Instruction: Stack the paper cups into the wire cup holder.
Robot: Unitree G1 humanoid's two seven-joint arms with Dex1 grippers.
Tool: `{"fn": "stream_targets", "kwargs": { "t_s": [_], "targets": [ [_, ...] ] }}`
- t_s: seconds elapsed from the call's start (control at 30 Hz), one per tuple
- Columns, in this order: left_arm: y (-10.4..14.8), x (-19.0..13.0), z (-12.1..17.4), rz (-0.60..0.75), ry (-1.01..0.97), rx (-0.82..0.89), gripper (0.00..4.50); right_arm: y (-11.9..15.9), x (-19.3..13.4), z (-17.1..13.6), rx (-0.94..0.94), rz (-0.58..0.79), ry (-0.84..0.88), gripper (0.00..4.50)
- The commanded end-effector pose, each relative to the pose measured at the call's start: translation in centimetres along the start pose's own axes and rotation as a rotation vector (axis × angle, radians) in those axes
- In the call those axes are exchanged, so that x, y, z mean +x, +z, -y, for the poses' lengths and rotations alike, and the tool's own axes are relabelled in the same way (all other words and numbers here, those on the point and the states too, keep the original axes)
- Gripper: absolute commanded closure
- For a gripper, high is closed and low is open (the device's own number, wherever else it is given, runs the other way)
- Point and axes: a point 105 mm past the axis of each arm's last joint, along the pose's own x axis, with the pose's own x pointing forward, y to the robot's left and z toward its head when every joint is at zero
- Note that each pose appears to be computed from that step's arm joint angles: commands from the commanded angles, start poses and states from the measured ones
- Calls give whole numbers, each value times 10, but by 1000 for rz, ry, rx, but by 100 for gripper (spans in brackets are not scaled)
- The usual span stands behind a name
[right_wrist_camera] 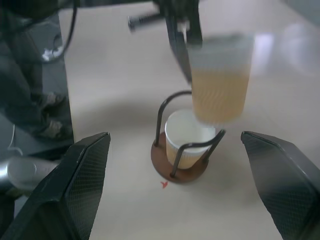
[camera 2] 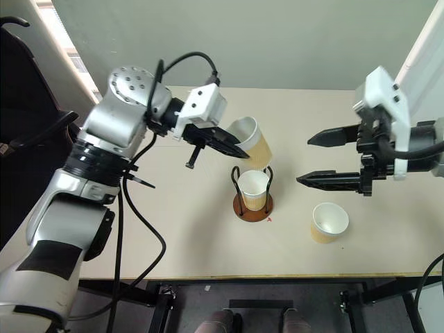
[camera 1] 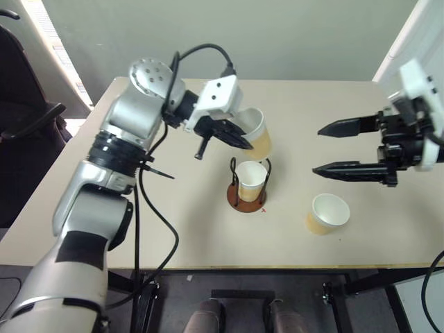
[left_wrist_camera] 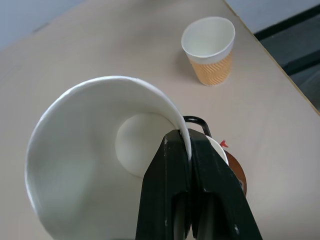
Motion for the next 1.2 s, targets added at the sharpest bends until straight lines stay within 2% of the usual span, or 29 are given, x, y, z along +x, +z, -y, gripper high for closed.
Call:
{"fn": "stream_targets", "kwargs": {
  "t_s": [0.03,0.37,0.8,1.2],
  "targets": [
    [12,4,-3,2,-56,82,446,23,-18,-5,-78,23,-65,13],
    [4,20,1,-41,-128,133,446,30,-26,-5,-99,-11,-113,13],
    [13,0,9,-32,-129,130,446,31,-24,-1,-103,4,-104,13],
    [0,6,24,-62,-185,87,446,30,-21,-1,-102,6,-84,13]
  ]
}}
